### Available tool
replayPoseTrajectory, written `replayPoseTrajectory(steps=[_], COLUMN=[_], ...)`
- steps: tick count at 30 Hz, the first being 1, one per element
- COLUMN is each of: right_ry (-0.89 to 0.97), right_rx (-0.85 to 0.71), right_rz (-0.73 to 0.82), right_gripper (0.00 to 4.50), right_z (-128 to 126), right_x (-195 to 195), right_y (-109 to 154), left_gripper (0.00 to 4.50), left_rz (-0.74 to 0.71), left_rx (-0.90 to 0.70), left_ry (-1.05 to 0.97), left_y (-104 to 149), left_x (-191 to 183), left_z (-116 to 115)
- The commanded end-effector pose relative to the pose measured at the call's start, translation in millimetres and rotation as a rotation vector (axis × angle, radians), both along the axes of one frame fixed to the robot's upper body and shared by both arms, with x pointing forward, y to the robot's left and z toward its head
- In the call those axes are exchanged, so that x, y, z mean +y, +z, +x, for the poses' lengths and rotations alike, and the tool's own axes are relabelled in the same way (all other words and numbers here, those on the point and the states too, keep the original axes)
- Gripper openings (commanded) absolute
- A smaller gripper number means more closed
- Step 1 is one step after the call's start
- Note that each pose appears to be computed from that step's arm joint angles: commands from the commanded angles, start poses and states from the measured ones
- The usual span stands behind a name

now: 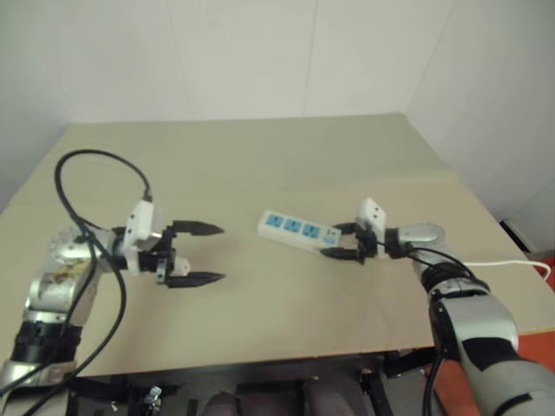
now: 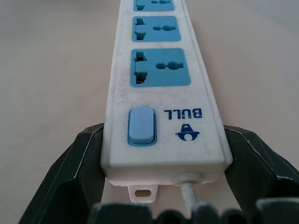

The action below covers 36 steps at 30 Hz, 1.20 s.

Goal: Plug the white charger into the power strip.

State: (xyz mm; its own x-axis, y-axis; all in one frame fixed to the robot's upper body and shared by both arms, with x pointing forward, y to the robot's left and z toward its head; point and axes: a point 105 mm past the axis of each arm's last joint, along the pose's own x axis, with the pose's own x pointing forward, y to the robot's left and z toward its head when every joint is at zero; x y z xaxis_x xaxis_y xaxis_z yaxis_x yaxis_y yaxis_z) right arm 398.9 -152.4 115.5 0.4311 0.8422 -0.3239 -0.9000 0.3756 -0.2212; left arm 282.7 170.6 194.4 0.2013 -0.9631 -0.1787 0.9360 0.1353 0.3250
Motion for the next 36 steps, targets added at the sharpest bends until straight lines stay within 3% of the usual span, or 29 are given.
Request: replayPoseTrajectory(steps=[1, 4, 8, 17, 22, 25, 31, 36], right_ry=[0.056, 0.095, -0.036, -0.091, -0.124, -0.149, -0.152, -0.175], right_rx=[-0.083, -0.084, -0.040, -0.001, -0.004, -0.038, -0.134, -0.253], right_rz=[0.006, -0.067, -0.096, -0.003, 0.005, 0.006, 0.060, 0.199], right_gripper=[3.43, 3.43, 3.43, 3.43, 3.43, 4.43, 4.47, 4.47], right_z=[-5.3, -14.1, -16.9, -75.5, -78.3, -73.9, -77.1, -86.0], right_x=[-1.7, -5.1, -8.2, 20.3, 25.2, 24.3, 22.1, 20.2], right_y=[12.4, 6.0, -0.7, 2.0, -4.1, -5.4, 3.1, 17.5], left_gripper=[4.50, 4.50, 4.50, 4.50, 4.50, 4.50, 4.50, 4.50], left_rz=[-0.002, 0.003, -0.015, -0.012, 0.002, 0.004, 0.008, 0.008], left_rx=[-0.047, -0.044, -0.034, -0.018, -0.014, -0.012, -0.008, -0.007], left_ry=[-0.017, -0.015, -0.031, -0.064, -0.075, -0.075, -0.067, -0.060], left_y=[8.9, 7.1, 6.4, 2.5, -1.5, -3.0, -3.5, -2.9], left_x=[-4.4, -4.0, -4.7, -12.0, -15.5, -15.9, -13.9, -12.1], left_z=[-0.2, 1.2, -1.0, 3.5, 5.7, 5.2, 3.4, 2.3])
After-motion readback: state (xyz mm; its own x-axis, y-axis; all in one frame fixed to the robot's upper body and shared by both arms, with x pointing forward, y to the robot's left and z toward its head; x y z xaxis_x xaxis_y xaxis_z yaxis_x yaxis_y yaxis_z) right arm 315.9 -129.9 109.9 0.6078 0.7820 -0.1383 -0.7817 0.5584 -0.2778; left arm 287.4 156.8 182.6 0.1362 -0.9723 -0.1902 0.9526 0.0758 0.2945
